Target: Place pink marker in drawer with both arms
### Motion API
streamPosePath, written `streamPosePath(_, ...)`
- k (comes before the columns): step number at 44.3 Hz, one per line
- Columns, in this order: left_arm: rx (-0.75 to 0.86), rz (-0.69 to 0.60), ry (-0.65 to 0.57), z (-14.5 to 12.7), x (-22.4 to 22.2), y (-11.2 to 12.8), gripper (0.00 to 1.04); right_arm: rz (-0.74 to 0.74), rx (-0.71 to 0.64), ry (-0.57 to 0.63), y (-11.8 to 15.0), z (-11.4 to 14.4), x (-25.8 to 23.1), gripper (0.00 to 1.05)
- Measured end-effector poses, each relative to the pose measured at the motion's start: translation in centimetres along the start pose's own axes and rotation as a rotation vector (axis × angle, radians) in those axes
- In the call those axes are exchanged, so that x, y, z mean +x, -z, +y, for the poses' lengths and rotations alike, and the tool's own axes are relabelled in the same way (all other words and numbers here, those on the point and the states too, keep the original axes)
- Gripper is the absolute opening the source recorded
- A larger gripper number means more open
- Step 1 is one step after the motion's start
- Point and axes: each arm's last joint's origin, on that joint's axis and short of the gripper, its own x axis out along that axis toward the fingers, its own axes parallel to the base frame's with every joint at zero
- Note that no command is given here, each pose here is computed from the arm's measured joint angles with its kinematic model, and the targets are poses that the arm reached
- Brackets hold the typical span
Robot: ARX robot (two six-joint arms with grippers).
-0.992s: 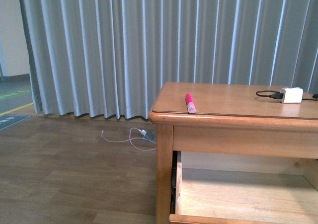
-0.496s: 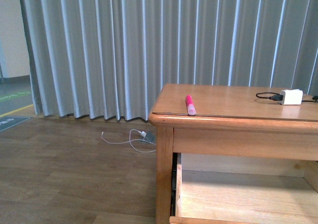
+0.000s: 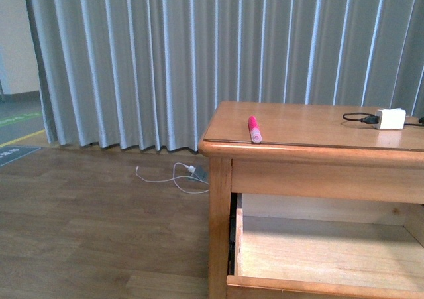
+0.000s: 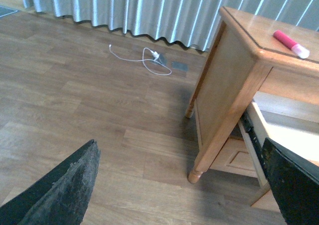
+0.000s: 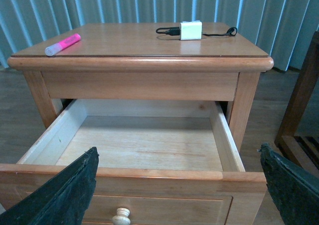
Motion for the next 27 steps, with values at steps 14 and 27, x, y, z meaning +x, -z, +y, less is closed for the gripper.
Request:
streamPosePath(14, 0.138, 0.082, 0.150, -4.6, 7.9, -4.8, 0.99, 0.000, 0.000, 0.000, 0.0, 0.0, 0.0, 0.96)
streamPosePath(27, 0.185, 0.133, 0.218, -9.3, 16.4, -6.5, 0.99, 0.000, 0.000, 0.000, 0.0, 0.0, 0.0, 0.96)
